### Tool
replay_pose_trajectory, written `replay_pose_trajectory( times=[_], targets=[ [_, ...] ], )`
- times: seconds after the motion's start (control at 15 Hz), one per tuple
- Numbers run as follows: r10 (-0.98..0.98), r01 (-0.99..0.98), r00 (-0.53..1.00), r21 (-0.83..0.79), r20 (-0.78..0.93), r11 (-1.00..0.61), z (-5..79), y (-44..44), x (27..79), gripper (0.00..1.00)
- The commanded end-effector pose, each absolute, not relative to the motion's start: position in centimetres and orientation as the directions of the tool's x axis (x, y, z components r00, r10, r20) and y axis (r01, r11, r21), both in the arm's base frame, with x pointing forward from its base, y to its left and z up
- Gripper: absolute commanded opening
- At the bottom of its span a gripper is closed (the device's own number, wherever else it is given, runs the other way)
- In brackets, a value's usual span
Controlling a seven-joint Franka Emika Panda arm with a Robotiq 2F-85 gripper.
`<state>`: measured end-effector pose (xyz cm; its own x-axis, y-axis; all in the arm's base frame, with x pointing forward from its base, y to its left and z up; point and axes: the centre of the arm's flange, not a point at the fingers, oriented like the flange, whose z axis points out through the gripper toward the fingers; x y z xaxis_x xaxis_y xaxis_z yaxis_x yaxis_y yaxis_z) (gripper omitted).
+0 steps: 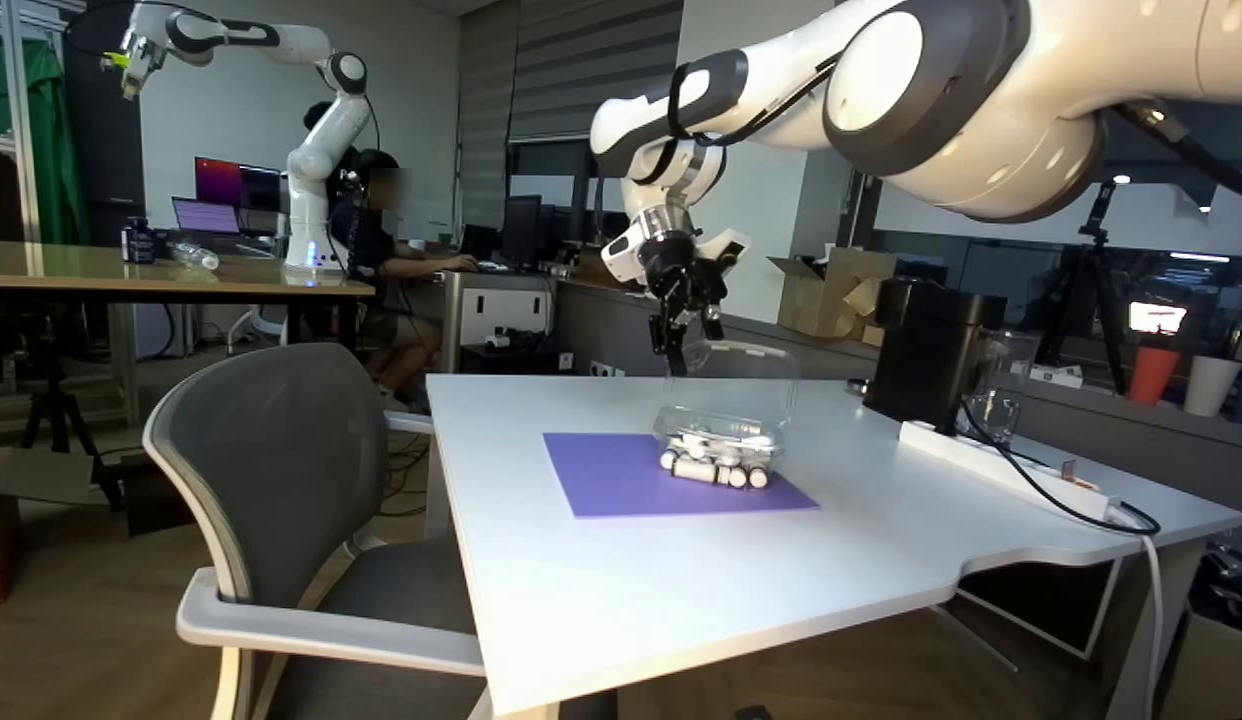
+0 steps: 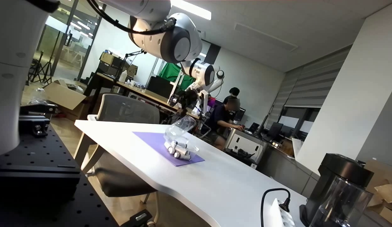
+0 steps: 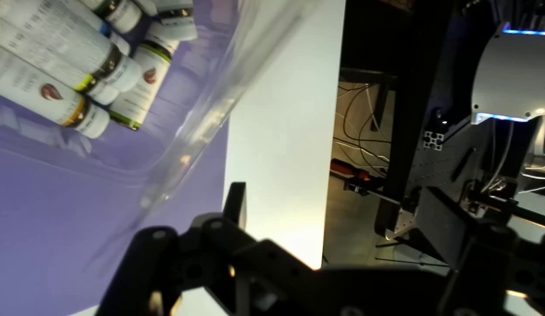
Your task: Take the bottle from the table and put it in the clear bowl then close the lid
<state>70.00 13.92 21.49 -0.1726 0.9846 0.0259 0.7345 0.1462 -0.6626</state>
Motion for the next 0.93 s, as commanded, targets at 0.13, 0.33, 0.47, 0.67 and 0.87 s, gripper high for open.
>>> replay_pose_trajectory(
  times=[0.13, 0.33, 0.47, 0.67, 0.87],
  targets=[
    [0.991, 0.893, -0.092, -0.448, -0.093, 0.041, 22.9, 11.4, 76.8, 1.00],
    [0.996, 0.935, 0.019, -0.352, -0.083, -0.047, 25.7, 9.6, 76.1, 1.00],
    [0.990, 0.930, 0.097, -0.345, -0.103, -0.127, 29.7, 7.4, 74.7, 1.00],
    [0.992, 0.934, 0.072, -0.343, -0.100, -0.102, 29.1, 7.1, 75.4, 1.00],
    [0.991, 0.936, 0.098, -0.330, -0.094, -0.124, 31.8, 6.2, 75.3, 1.00]
  ],
)
